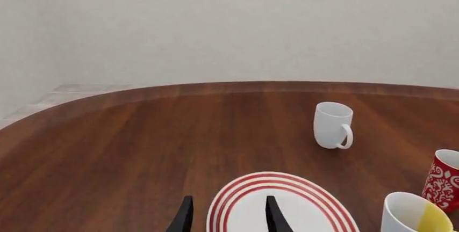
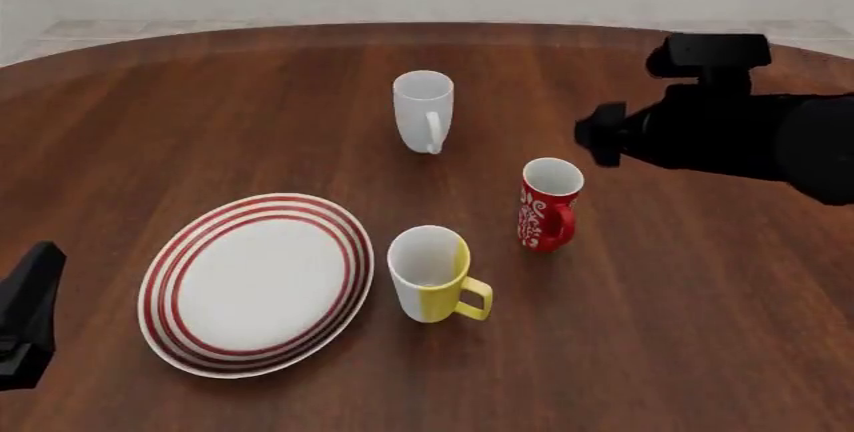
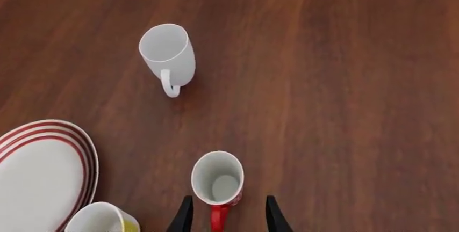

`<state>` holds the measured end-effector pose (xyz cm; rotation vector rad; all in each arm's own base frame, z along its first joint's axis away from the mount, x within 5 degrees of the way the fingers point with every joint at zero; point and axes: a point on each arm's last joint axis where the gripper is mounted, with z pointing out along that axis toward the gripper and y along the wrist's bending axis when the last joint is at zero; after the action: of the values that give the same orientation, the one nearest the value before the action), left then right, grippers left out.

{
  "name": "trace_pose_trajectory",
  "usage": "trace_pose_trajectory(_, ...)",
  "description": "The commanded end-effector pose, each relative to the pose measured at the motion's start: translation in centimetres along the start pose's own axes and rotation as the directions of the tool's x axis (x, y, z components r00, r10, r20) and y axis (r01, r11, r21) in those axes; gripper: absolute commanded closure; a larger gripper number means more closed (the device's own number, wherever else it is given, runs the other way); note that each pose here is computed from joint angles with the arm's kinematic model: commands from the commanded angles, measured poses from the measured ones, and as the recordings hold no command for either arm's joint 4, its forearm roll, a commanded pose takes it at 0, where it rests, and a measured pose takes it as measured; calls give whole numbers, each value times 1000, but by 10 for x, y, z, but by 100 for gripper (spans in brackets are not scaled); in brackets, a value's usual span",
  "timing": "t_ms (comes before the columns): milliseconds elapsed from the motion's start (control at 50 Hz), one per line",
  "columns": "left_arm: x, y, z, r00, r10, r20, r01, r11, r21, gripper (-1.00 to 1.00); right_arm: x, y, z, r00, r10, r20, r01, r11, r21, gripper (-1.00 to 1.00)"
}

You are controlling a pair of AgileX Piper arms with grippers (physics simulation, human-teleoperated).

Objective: Pick up the red mug and put it on the plate

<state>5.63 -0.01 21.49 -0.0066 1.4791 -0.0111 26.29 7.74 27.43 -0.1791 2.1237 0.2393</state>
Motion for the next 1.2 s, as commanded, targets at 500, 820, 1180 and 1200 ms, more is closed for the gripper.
trace_pose_trajectory(500, -1, 0, 0, 1000, -5, -1, 5, 1000, 0, -100, 26, -3, 21, 998, 23, -60, -22, 1000, 7, -100)
trace_pose_trajectory(820, 0, 0, 0, 1000, -5, -1, 5, 1000, 0, -100, 31, -3, 29, 997, 29, -73, -29, 1000, 7, -100)
trace_pose_trajectory(1180, 0, 0, 0, 1000, -12, -1, 12, 1000, -1, -100, 39, 3, 38, 995, 30, -91, -31, 999, -7, -100)
trace_pose_trajectory(1200, 1, 0, 0, 1000, -13, -1, 13, 1000, -2, -100, 40, 2, 39, 995, 32, -95, -33, 999, -5, -100)
